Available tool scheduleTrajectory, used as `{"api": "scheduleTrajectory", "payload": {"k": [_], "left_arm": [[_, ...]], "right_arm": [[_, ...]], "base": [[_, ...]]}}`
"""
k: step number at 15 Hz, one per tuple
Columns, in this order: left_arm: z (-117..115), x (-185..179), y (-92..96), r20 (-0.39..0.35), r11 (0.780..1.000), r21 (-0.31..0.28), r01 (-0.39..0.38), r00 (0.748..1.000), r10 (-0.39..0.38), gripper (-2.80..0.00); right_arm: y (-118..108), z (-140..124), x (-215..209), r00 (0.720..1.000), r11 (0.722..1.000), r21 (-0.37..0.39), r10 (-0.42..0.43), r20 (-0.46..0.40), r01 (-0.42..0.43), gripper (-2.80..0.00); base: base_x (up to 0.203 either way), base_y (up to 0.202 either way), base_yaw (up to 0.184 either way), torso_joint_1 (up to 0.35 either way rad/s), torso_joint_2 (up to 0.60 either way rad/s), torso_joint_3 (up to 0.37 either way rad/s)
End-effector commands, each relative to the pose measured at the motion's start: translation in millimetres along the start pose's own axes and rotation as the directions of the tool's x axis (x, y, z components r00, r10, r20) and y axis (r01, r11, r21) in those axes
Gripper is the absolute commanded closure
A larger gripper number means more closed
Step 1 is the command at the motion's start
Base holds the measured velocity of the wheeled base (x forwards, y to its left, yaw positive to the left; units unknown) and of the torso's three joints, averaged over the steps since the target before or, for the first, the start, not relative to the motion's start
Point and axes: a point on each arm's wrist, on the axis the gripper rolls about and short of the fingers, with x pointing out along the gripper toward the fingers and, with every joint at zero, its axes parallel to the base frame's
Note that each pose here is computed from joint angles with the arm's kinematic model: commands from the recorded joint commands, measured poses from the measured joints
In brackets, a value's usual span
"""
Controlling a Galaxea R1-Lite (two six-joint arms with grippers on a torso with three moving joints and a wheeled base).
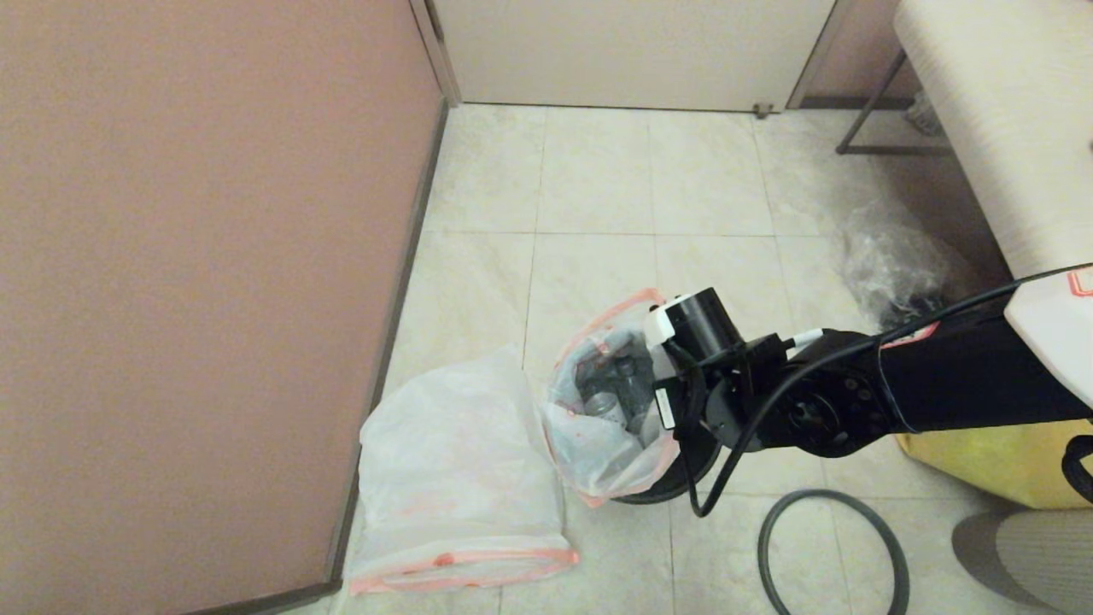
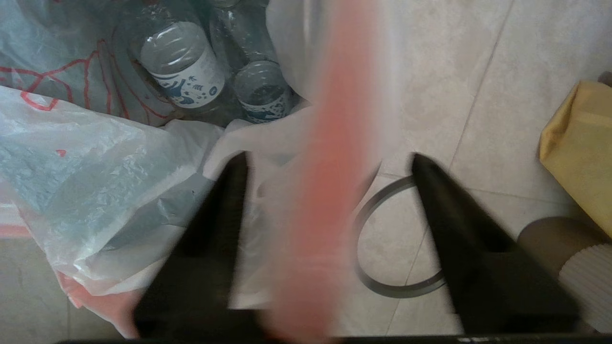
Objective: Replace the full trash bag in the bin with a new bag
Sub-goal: Place the trash bag on the floor
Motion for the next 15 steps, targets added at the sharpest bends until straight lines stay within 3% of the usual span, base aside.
{"api": "scheduleTrajectory", "payload": {"k": [1,4,5,7,9,10,12,14,15], "left_arm": [[0.0,0.1,0.0,-0.002,1.000,0.000,0.000,1.000,0.000,0.00],[0.0,0.1,0.0,-0.002,1.000,0.000,0.000,1.000,0.000,0.00],[0.0,0.1,0.0,-0.002,1.000,0.000,0.000,1.000,0.000,0.00],[0.1,0.1,0.0,0.000,1.000,0.000,0.000,1.000,0.000,0.00],[0.0,0.1,0.0,-0.001,1.000,0.000,0.000,1.000,0.000,0.00],[0.0,0.1,0.0,-0.002,1.000,0.000,0.000,1.000,0.000,0.00],[0.0,0.1,0.0,-0.002,1.000,0.000,0.000,1.000,0.000,0.00],[0.0,0.1,0.0,-0.002,1.000,0.000,0.000,1.000,0.000,0.00],[0.0,0.1,0.0,-0.002,1.000,0.000,0.000,1.000,0.000,0.00]], "right_arm": [[1.6,0.8,4.5,1.000,1.000,0.001,0.009,-0.002,-0.009,0.00],[1.9,11.3,1.8,0.987,0.986,0.041,0.162,-0.001,-0.162,0.00],[0.2,17.6,1.1,0.975,0.971,0.093,0.220,0.006,-0.220,0.00],[-10.1,33.1,-11.6,0.920,0.897,0.218,0.393,0.008,-0.385,0.00],[-24.9,43.1,-36.1,0.851,0.809,0.321,0.525,-0.018,-0.492,0.00],[-32.4,45.7,-46.1,0.800,0.750,0.379,0.599,-0.039,-0.543,0.00],[-58.7,50.8,-65.9,0.617,0.562,0.531,0.782,-0.089,-0.635,0.00],[-90.5,55.7,-81.9,0.431,0.388,0.627,0.898,-0.090,-0.676,0.00],[-100.4,58.9,-93.3,0.399,0.350,0.637,0.914,-0.072,-0.687,0.00]], "base": [[0.000,0.000,0.000,0.000,0.00,0.000],[0.000,0.000,0.000,0.000,0.00,0.000],[0.000,0.000,0.000,0.000,0.00,0.000],[0.000,0.000,0.000,0.000,0.00,0.000],[0.000,0.000,0.000,0.000,0.00,0.000],[0.000,0.000,0.000,0.000,0.00,0.000],[0.000,0.000,0.000,0.000,0.00,0.000],[0.000,0.000,0.000,0.000,0.00,0.000],[0.000,0.000,0.000,0.000,0.00,0.000]]}}
